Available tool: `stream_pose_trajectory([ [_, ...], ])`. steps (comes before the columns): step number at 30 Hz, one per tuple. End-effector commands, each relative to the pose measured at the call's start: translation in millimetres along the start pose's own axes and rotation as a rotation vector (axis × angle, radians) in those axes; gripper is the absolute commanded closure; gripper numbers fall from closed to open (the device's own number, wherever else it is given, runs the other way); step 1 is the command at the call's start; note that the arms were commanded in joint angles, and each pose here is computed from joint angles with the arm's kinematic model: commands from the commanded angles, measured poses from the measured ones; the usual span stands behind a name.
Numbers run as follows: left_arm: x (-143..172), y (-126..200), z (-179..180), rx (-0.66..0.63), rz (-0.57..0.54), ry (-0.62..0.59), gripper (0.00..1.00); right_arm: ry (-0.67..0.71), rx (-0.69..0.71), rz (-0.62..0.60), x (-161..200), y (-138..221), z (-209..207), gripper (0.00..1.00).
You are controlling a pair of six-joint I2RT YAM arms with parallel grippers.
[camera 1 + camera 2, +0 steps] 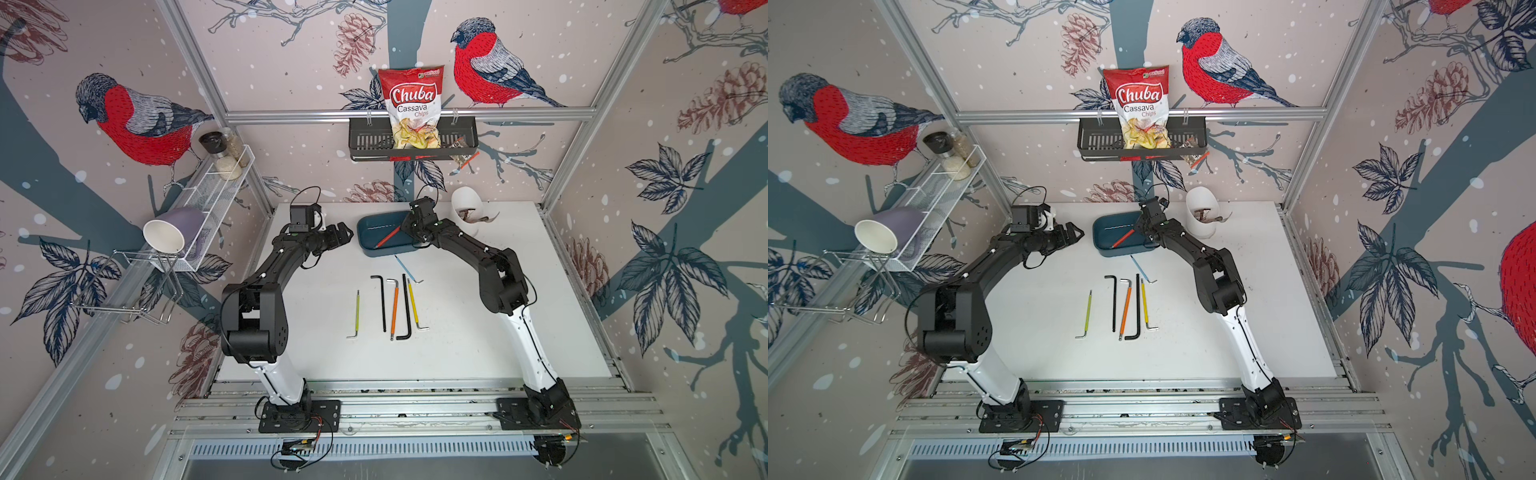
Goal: Put the hex key on the desktop into the storage box
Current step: Adjust the Allen key in the storage box.
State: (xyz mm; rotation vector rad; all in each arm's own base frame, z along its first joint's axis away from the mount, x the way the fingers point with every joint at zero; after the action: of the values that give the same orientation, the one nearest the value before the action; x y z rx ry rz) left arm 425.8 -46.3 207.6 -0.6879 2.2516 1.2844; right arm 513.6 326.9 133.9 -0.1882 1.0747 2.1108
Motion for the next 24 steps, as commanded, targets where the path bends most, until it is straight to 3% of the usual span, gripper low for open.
stream_pose_trajectory([
  [1, -14, -12, -6, 0.052, -0.034, 0.001, 0.05, -0.01, -0.012, -0.059, -1, -11, -3, 0.45],
  [7, -27, -40, -22, 0.07, -0.042, -0.033, 0.05, -0.024, -0.04, -0.1, -2, -24, -6, 0.46],
  [13, -19, -75, -27, 0.09, 0.003, -0.035, 0.05, -0.018, -0.041, -0.103, -2, -24, -7, 0.57],
  [24, -20, -81, -26, 0.095, -0.003, -0.031, 0.05, 0.009, -0.102, -0.157, -15, 9, 17, 0.9],
])
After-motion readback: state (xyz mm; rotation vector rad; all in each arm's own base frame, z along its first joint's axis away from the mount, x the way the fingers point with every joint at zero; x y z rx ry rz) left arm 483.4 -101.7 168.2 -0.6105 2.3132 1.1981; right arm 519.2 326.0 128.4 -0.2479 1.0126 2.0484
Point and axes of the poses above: each gripper's point midway between its finger pads, its own y axis back along the fingers, its own z axis along the line the jaws close on, x = y × z, the point moved 8 cm from there along y, back along the fingers, and after that the axes turned 9 degrees about -y, right-handed, at the moved point
